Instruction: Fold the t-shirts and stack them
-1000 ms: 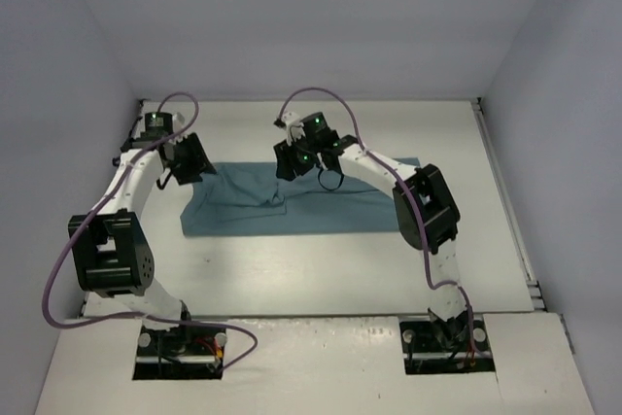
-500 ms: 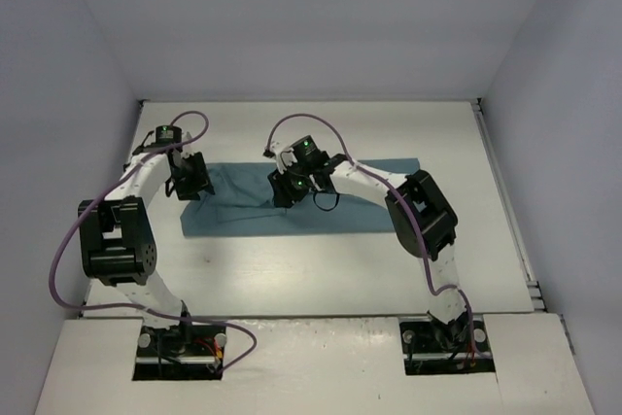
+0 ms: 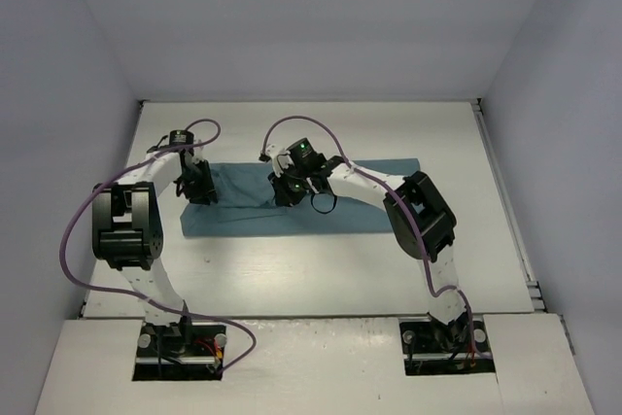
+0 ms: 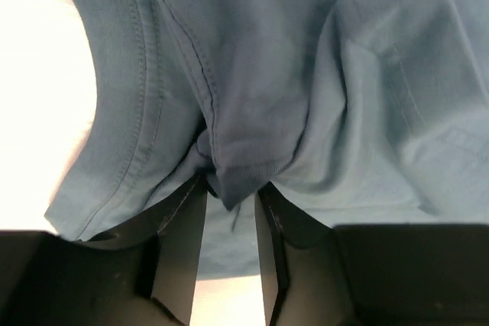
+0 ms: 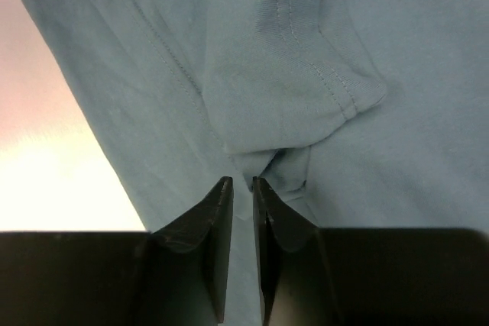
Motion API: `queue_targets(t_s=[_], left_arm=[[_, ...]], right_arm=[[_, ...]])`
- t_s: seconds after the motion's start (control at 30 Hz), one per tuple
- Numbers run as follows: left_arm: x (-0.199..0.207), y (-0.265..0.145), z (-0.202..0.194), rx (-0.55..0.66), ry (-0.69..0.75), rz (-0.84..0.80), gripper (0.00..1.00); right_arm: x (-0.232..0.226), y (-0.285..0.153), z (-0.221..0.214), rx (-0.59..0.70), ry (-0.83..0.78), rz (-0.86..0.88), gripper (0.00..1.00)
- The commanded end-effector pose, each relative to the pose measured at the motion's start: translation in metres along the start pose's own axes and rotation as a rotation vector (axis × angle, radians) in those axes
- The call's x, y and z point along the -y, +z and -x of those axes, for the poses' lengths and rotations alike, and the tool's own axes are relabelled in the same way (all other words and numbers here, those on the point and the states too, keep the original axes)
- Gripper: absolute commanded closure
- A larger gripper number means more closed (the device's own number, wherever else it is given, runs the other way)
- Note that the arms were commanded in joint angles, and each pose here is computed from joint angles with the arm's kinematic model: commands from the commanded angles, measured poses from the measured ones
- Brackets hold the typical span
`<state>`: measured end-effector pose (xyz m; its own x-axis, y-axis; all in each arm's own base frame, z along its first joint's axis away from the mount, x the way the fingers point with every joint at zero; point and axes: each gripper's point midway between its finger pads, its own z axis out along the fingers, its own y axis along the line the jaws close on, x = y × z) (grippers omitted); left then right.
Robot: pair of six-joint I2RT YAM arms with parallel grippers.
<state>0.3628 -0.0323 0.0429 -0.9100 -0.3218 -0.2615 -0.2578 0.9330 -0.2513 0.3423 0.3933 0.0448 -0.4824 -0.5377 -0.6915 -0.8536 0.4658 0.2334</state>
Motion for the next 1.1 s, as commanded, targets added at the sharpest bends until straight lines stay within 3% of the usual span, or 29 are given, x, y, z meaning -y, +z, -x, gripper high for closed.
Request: queue_targets(t_s=[0.0, 0.17, 0.43, 0.6, 0.67, 0.83, 1.07], left_arm=[[0.009, -0.012, 0.029, 0.088, 0.024, -0.012, 0.85], [0.009, -0.021, 0.025, 0.096, 0.031, -0.014, 1.0], [0.01, -0.047, 0.007, 0.094, 0.028, -0.028, 1.0], [0.002, -0.037, -0.018, 0.008, -0.008, -0.006, 1.0], [0.001, -0.036, -0.019, 0.007, -0.011, -0.003, 1.0], [0.001, -0.033, -0.018, 0.0, -0.007, -0.004, 1.0], [0.003, -0.034, -0.015, 0.004, -0.004, -0.011, 1.0]], right_arm=[[0.0, -0.019, 0.039, 0.098, -0.069, -0.041, 0.98], [0.0, -0.032, 0.031, 0.092, -0.067, -0.066, 1.0], [0.005, -0.044, 0.014, 0.07, -0.042, -0.097, 1.0], [0.009, -0.044, 0.013, 0.07, -0.027, -0.105, 1.0], [0.004, -0.045, 0.021, 0.085, -0.039, -0.095, 0.96], [-0.009, -0.038, 0.039, 0.111, -0.098, -0.058, 0.75], [-0.015, -0.021, 0.05, 0.118, -0.134, -0.028, 0.72]])
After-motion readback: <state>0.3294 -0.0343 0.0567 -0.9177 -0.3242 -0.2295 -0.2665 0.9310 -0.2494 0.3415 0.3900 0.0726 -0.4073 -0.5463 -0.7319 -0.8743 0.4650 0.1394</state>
